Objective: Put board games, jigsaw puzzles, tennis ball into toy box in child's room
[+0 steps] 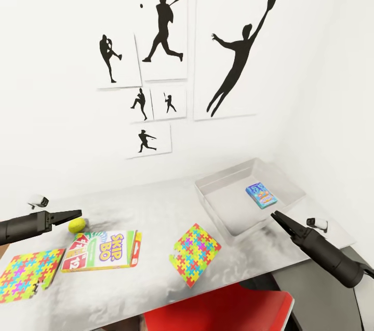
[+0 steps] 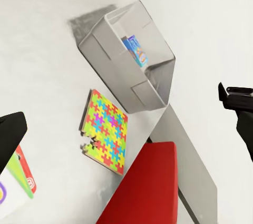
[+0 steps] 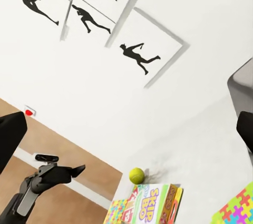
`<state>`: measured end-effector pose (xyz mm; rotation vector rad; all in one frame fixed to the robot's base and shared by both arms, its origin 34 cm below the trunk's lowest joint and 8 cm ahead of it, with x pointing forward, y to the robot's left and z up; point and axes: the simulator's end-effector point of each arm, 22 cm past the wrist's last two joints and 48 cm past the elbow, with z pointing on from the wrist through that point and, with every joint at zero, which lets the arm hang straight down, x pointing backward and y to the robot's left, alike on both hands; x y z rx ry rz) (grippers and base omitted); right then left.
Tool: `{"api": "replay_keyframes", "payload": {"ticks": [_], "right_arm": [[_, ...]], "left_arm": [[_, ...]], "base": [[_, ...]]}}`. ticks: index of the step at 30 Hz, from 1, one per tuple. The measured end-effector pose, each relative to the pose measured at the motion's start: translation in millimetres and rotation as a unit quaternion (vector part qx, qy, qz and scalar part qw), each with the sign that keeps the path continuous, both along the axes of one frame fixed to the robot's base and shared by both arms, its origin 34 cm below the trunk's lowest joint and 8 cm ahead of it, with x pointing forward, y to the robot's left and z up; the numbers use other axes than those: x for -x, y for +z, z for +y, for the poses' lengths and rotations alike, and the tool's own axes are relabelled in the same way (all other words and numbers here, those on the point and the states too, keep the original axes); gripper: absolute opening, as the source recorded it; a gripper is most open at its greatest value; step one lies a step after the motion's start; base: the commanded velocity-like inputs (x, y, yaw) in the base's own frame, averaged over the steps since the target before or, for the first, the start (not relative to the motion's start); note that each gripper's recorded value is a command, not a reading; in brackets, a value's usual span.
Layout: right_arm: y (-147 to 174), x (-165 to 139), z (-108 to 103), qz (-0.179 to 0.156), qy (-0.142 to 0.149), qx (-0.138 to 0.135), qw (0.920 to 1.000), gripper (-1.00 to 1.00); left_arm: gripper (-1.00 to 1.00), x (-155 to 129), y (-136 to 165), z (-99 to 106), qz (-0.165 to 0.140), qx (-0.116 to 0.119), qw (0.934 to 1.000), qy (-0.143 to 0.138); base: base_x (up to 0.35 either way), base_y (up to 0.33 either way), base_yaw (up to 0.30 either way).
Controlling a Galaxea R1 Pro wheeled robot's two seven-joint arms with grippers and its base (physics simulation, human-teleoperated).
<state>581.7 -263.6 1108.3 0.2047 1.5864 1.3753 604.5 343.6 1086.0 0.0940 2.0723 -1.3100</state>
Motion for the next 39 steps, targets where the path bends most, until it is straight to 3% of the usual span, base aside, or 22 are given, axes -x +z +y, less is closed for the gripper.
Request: {"api": "replay_keyframes", "payload": {"ticks": [13,27,39], "right_arm": [[2,0,1,-0.004,0.001,-0.002,1.0,1.0],[10,3,1,-0.013,0.003,-0.003,0.9999,1.0],[17,5,1,-0.021,0.003,-0.004,0.9998,1.0]], "left_arm": [[1.0,0,1,0,-0.001,0.0,1.0,0.0],[1.0,1,8,0,-0.008,0.0,1.0,0.0],[1.0,3,16,0,-0.017,0.0,0.9999,0.0]], "base": [[-0.079,0.017,-0.026],[-0.195,0.094,-0.194],[-0.034,0.051,-0.211]]}}
